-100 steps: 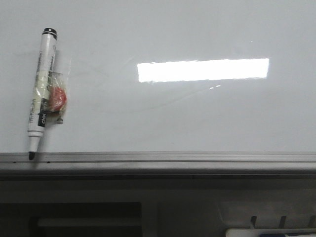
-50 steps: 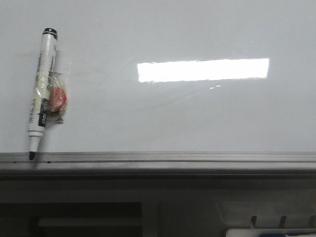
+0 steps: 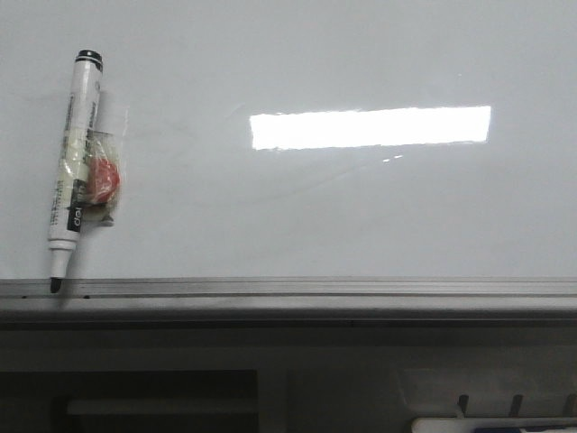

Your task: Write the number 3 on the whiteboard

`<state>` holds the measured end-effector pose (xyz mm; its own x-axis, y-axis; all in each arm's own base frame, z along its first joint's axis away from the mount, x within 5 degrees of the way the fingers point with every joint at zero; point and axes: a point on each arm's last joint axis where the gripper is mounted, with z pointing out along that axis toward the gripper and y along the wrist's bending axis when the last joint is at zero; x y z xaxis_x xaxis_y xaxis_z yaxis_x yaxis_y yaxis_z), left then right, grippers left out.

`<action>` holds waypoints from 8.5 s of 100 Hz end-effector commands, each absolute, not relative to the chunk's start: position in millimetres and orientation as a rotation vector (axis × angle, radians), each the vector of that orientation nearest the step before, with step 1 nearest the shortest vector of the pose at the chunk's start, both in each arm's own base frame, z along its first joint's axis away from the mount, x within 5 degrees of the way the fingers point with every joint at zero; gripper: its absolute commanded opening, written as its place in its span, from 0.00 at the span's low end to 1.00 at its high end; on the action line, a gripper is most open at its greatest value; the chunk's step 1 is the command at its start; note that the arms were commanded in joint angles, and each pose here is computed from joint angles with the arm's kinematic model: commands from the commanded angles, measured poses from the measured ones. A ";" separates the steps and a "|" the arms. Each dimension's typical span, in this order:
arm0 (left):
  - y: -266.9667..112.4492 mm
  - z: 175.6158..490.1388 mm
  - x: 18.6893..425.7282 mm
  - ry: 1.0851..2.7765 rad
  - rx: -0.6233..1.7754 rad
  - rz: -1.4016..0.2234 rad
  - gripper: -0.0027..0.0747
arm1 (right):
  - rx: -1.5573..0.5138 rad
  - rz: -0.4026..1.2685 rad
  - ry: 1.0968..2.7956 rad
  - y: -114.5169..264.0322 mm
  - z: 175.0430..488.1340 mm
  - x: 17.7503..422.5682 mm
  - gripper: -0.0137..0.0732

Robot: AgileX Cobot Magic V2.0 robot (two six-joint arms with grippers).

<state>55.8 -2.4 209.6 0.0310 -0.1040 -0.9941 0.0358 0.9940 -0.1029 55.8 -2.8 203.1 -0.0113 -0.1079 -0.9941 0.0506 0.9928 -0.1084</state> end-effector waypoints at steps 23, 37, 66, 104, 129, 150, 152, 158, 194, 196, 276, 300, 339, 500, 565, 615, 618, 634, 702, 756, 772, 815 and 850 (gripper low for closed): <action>-7.4 271.1 58.1 1.660 0.004 -0.128 0.01 | -0.030 -0.092 1.732 -2.5 246.0 62.5 0.10; -8.8 279.1 69.6 1.760 0.012 -0.137 0.01 | -0.004 -0.022 1.845 0.1 261.7 65.2 0.10; -8.8 274.4 81.8 1.804 -0.006 -0.148 0.25 | -0.012 -0.010 1.944 1.0 264.7 64.5 0.10; -7.2 280.0 87.2 1.646 0.019 -0.105 0.46 | -0.011 -0.007 1.947 1.2 264.5 64.4 0.10; -25.9 284.9 83.7 1.622 0.256 -0.217 0.54 | -0.012 -0.006 1.955 1.3 263.7 64.1 0.10; -45.4 286.7 75.1 1.578 0.429 -0.425 0.69 | -0.012 -0.006 1.955 1.3 263.7 64.1 0.10; -46.6 287.3 74.3 1.573 0.429 -0.452 0.68 | -0.012 -0.006 1.955 1.3 263.7 64.1 0.10; -49.0 290.1 72.9 1.552 0.411 -0.517 0.68 | -0.011 -0.007 1.948 1.2 264.3 64.4 0.10; -75.3 267.7 108.0 1.767 0.350 -0.587 0.68 | -0.010 -0.008 1.934 1.1 265.5 64.8 0.10; -76.2 267.5 109.4 1.776 0.341 -0.592 0.68 | -0.010 -0.008 1.934 1.1 265.5 64.8 0.10; -123.9 241.6 133.1 1.918 0.381 -0.633 0.68 | -0.010 -0.009 1.930 1.0 265.9 65.0 0.10; -129.7 227.4 142.0 1.979 0.359 -0.589 0.68 | -0.010 -0.009 1.928 1.0 266.1 65.0 0.10; -131.3 220.8 144.1 2.026 0.328 -0.588 0.01 | -0.009 -0.010 1.920 0.9 266.7 65.3 0.10; -171.7 247.4 100.1 1.289 1.409 -0.331 0.01 | -1.231 0.561 1.662 182.6 328.8 110.6 0.59; -174.9 250.2 100.3 1.252 1.382 -0.352 0.08 | -1.289 0.563 1.691 191.1 324.4 110.2 0.09; -153.1 278.7 94.3 1.330 1.107 -0.485 0.59 | -1.148 0.502 1.679 179.8 352.0 133.3 0.09; -151.6 280.8 93.3 1.321 1.099 -0.487 0.59 | -1.128 0.494 1.678 177.7 357.3 136.6 0.09; -143.7 286.5 95.8 1.351 1.010 -0.507 0.54 | -1.063 0.444 1.723 165.6 375.9 153.0 0.09; -123.0 287.1 121.3 1.466 0.805 -0.416 0.48 | -1.051 0.409 1.787 184.7 379.7 189.4 0.09; -123.0 287.1 121.3 1.466 0.804 -0.416 0.48 | -0.962 0.332 1.843 164.1 386.0 212.3 0.09; -123.0 287.1 121.3 1.467 0.803 -0.417 0.48 | -0.964 0.299 1.925 153.2 384.7 205.7 0.09; -122.9 287.1 121.4 1.468 0.801 -0.418 0.48 | -1.076 0.326 2.025 175.9 345.8 207.2 0.09; -122.9 287.1 121.4 1.468 0.801 -0.418 0.48 | -1.055 0.277 2.084 156.8 357.9 188.9 0.09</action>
<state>118.7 -122.3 267.9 0.0294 0.3042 -0.9521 0.7234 0.6509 0.2304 190.3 166.5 347.3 -0.3942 -0.5799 -0.7130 -0.7810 0.6202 -0.0726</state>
